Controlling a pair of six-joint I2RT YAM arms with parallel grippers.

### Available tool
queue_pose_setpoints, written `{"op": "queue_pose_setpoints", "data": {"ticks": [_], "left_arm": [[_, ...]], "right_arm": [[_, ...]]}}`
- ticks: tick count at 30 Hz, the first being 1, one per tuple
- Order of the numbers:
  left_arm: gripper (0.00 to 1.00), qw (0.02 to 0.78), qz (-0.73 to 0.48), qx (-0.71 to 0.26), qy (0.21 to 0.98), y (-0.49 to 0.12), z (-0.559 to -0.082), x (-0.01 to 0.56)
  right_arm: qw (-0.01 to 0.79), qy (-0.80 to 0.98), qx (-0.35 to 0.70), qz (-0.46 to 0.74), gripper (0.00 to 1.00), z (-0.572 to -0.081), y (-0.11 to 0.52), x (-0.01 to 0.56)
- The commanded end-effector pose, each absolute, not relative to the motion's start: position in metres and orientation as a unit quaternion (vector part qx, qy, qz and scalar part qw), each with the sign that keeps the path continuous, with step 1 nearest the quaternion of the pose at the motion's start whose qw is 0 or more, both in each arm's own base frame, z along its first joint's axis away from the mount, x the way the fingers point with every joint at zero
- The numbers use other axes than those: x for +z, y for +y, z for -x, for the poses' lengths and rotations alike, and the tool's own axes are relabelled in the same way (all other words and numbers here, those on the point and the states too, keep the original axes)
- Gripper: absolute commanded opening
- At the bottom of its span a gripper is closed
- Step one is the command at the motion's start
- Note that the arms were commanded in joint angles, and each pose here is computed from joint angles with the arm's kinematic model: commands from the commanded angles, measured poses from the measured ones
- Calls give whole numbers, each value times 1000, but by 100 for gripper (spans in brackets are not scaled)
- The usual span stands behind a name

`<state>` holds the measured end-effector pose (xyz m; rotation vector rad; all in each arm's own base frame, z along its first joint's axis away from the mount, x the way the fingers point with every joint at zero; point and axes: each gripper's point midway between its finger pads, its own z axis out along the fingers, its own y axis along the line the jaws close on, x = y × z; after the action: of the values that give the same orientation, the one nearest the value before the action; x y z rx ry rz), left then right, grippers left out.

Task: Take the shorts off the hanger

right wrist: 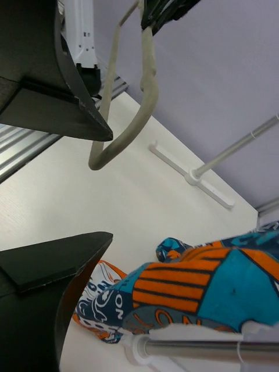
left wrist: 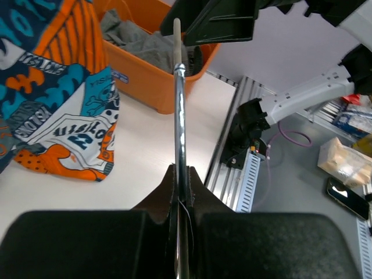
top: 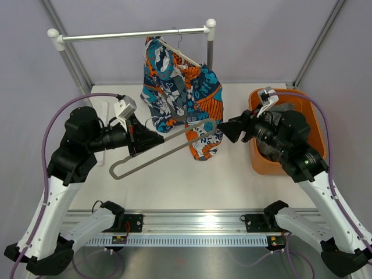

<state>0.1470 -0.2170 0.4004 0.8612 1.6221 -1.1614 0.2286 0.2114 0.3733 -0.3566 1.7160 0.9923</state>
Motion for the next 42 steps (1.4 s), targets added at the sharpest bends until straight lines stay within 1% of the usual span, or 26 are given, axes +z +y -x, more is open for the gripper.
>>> {"op": "queue_pose_setpoints", "data": {"ticks": [1,6,8,11,13,20,26,28,33,37,42], "left_arm": [[0,519,-337,-426,660,-204,-157,424],[0,557,-276,-364,694,-184,-179,430],[0,564,-258,-352,701,-177,-180,432],[0,582,-202,-311,724,-158,-192,430],[0,591,-150,-264,747,-139,-207,425],[0,622,-27,-138,770,-90,-247,433],[0,645,13,-75,761,-80,-293,456],[0,656,11,-67,752,-85,-315,468],[0,678,39,-36,733,-73,-363,491],[0,697,48,-38,714,-69,-388,507],[0,719,41,-38,693,-71,-402,523]], "right_arm": [[580,717,376,97,72,-242,189,397],[608,712,345,62,76,-239,167,413],[618,714,327,49,77,-239,157,416],[627,717,303,34,78,-240,146,421],[629,717,298,30,79,-240,143,422],[630,715,302,33,79,-239,144,424],[619,724,301,45,80,-247,152,423],[620,724,298,49,80,-250,153,424],[620,729,286,58,81,-255,154,426],[620,732,275,58,82,-259,152,421],[622,733,268,60,82,-262,152,417]]}}
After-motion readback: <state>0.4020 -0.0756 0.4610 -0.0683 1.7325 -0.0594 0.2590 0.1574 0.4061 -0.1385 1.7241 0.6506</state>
